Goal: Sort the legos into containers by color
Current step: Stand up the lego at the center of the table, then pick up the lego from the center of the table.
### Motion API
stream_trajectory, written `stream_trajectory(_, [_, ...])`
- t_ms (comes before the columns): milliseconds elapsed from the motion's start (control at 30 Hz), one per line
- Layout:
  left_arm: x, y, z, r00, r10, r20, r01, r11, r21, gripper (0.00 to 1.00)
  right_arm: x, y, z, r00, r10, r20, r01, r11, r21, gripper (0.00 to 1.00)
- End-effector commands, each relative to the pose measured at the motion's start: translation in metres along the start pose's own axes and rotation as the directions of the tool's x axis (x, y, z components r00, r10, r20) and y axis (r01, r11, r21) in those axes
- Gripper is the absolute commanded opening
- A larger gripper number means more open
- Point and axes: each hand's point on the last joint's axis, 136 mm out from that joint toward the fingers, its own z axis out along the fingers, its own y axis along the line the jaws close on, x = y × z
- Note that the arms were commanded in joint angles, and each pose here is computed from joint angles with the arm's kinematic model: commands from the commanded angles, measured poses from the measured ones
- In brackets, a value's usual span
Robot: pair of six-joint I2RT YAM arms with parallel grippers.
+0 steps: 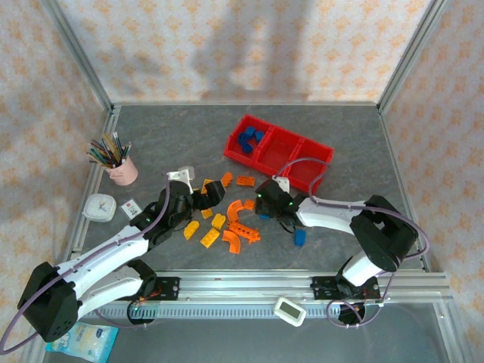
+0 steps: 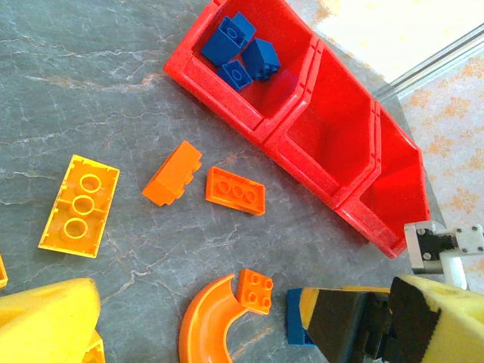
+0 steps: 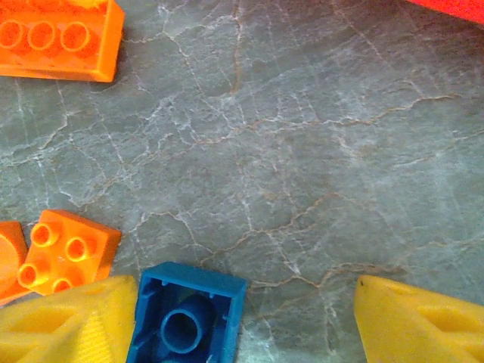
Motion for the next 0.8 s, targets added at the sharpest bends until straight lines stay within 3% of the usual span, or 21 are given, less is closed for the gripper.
stream_trajectory(0, [0.0,-0.002,0.001,1.0,-0.005,0.006,0.005,1.0,0.006,0.99,0.009,-0.013,-0.002,0.999,-0.03,-0.022,0.031,0.998,0.047,0.72])
stream_trajectory(300, [-0.002,-0.004,0.002,1.0,0.0,0.005,0.0,1.0,0.002,0.99,0.016,0.016,0.009,0.995,-0.083,-0.051,0.085,0.996,0.03,0.7])
stream_trajectory(567, [-0.002,-0.001,0.0,1.0,0.002,0.009,-0.001,1.0,-0.006,0.99,0.017,0.014,0.012,0.994,-0.096,-0.049,0.098,0.994,0.049,0.58])
stream_trajectory(767, [-0.002,-0.005,0.002,1.0,0.001,0.006,-0.001,1.0,0.004,0.99,0.014,0.018,0.011,0.994,-0.101,-0.038,0.102,0.994,0.032,0.41])
